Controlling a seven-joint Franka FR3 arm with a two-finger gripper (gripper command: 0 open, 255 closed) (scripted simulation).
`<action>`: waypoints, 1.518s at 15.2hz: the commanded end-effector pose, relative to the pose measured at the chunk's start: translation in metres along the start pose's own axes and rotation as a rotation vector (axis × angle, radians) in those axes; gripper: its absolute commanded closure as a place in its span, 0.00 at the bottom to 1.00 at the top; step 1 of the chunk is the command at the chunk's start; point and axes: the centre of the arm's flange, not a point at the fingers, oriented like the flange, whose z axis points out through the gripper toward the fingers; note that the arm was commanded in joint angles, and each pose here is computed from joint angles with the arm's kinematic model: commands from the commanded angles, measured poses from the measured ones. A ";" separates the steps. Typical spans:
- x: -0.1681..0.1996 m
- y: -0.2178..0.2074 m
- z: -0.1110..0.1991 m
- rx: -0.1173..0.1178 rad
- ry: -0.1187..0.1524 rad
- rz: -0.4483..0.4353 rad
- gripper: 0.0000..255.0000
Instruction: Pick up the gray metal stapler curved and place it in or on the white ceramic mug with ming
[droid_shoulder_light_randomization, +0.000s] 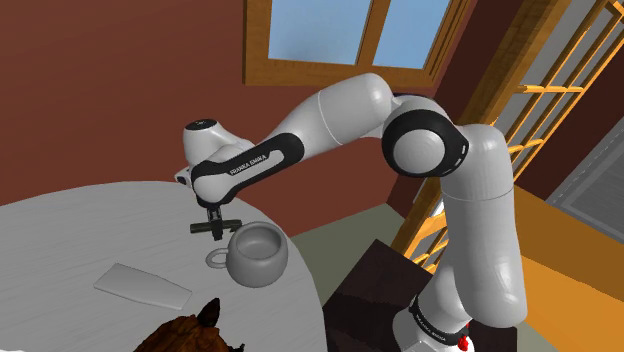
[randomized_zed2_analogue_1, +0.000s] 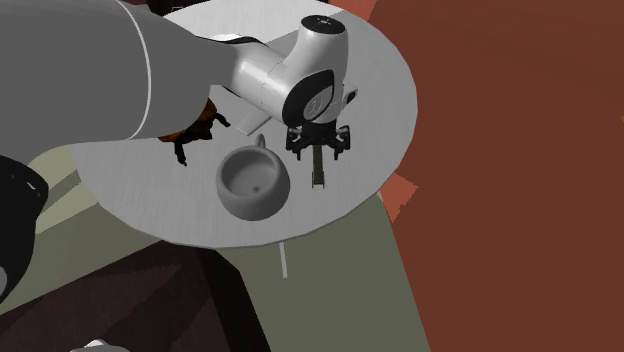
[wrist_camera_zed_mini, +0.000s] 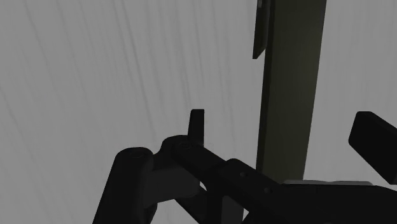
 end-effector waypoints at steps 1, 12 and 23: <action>0.000 0.000 0.000 0.000 0.000 0.000 0.00; 0.000 0.000 0.000 0.000 0.000 0.000 1.00; -0.003 -0.001 -0.058 0.000 0.000 0.000 1.00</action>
